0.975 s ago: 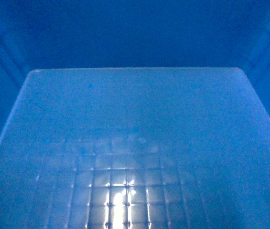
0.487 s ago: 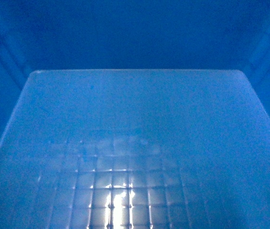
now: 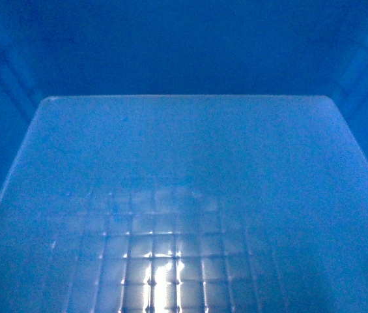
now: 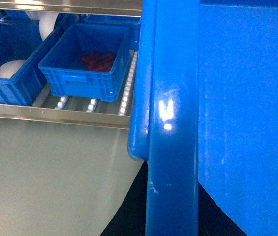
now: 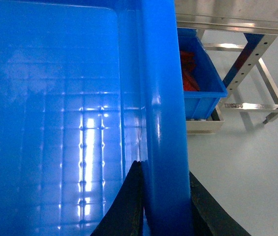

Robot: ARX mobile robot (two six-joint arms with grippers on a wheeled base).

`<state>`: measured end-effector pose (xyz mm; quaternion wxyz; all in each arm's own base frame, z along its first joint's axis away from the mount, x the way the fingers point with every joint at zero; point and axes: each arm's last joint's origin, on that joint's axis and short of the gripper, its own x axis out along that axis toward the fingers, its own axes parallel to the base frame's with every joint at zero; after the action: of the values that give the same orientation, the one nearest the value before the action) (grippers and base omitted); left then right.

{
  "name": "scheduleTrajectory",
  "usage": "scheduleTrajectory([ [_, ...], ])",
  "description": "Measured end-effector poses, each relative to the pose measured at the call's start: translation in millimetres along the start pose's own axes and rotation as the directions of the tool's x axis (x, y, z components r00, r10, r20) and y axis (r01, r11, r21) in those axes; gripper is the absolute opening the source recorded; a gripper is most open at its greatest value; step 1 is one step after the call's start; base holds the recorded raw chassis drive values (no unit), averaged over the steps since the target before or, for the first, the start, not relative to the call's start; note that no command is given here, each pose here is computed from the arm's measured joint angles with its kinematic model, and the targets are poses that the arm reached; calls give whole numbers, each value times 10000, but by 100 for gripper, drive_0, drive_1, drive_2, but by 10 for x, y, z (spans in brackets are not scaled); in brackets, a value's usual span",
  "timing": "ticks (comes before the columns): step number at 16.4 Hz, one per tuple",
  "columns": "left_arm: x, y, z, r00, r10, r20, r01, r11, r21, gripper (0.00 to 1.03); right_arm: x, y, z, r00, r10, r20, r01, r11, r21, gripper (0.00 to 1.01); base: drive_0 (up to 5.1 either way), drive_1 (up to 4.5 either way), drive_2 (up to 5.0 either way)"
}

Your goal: Place box next to blue box on left shelf

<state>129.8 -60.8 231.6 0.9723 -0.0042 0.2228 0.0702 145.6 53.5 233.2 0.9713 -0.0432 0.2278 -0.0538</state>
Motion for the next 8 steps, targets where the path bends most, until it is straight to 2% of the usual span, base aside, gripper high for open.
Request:
scheduleTrajectory([
  [8, 0, 0, 0, 10000, 0, 0, 0, 10000, 0, 8, 0, 0, 0, 10000, -4, 1, 4, 10000, 0, 12, 0, 0, 0],
])
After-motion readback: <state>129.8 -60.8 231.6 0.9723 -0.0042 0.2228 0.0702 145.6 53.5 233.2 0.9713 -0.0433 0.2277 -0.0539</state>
